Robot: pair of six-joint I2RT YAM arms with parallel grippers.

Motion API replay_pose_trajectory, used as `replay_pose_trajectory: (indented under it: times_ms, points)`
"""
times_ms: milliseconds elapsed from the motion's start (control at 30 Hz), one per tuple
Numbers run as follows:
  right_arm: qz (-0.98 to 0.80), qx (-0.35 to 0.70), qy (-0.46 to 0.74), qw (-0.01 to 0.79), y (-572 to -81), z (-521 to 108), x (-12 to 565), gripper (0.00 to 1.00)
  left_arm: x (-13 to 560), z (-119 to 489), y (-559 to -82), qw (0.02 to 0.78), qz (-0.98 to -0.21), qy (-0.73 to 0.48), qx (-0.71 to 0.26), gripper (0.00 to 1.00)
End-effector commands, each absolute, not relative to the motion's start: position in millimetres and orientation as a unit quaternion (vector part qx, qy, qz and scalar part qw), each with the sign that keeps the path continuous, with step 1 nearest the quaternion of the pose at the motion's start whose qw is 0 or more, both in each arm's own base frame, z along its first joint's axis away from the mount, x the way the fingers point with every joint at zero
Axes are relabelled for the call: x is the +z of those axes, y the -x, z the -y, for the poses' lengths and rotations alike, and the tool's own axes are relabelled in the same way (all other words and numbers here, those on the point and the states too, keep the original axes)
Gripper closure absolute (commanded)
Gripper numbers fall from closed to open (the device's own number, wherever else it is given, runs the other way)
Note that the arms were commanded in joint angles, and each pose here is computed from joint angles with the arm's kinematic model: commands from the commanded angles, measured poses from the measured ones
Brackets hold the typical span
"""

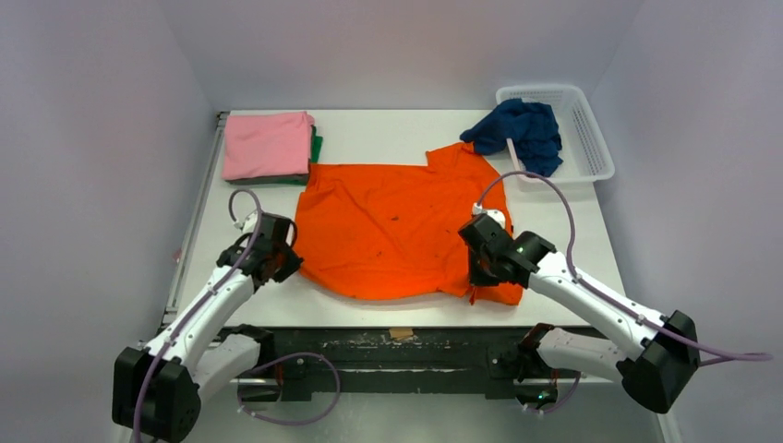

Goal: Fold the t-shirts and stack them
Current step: Fold the flattened tshirt in 1/3 of the way

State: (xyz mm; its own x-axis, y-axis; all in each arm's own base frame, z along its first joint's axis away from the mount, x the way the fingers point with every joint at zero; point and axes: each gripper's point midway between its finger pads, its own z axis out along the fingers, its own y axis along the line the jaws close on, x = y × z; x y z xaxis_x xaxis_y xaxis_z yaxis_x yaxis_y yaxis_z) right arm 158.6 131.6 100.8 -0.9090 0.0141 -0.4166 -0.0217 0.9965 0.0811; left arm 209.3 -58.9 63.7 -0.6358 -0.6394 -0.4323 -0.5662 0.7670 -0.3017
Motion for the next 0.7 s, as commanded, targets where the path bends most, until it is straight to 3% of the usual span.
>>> replay_pose_trajectory:
  times_ms: [0,200,500,533,600,667]
  points:
    - [-0.950,0.013,-0.022,0.313,-220.0,-125.6,130.8,1.00,88.9,57.1,-249.5,0.309,-0.885,0.341,-0.070,1.00]
    - [-0.940,0.016,-0.037,0.338,-272.9,-124.1,141.4,1.00,96.3,58.6,-288.1,0.311,-0.884,0.343,-0.063,1.00]
    - [-0.953,0.009,-0.020,0.301,-347.5,-116.7,107.3,0.99,78.9,57.2,-343.5,0.276,-0.897,0.344,-0.039,1.00]
    - [-0.953,0.000,-0.014,0.304,-361.7,-115.7,103.3,0.95,77.4,56.9,-348.3,0.268,-0.900,0.343,-0.036,0.96]
    - [-0.953,-0.040,-0.019,0.300,-386.2,-103.7,96.7,0.77,79.2,55.3,-359.7,0.262,-0.902,0.341,-0.034,0.82]
    - [-0.944,-0.109,-0.038,0.309,-407.9,-83.7,99.1,0.62,88.5,54.9,-366.8,0.269,-0.900,0.340,-0.041,0.54]
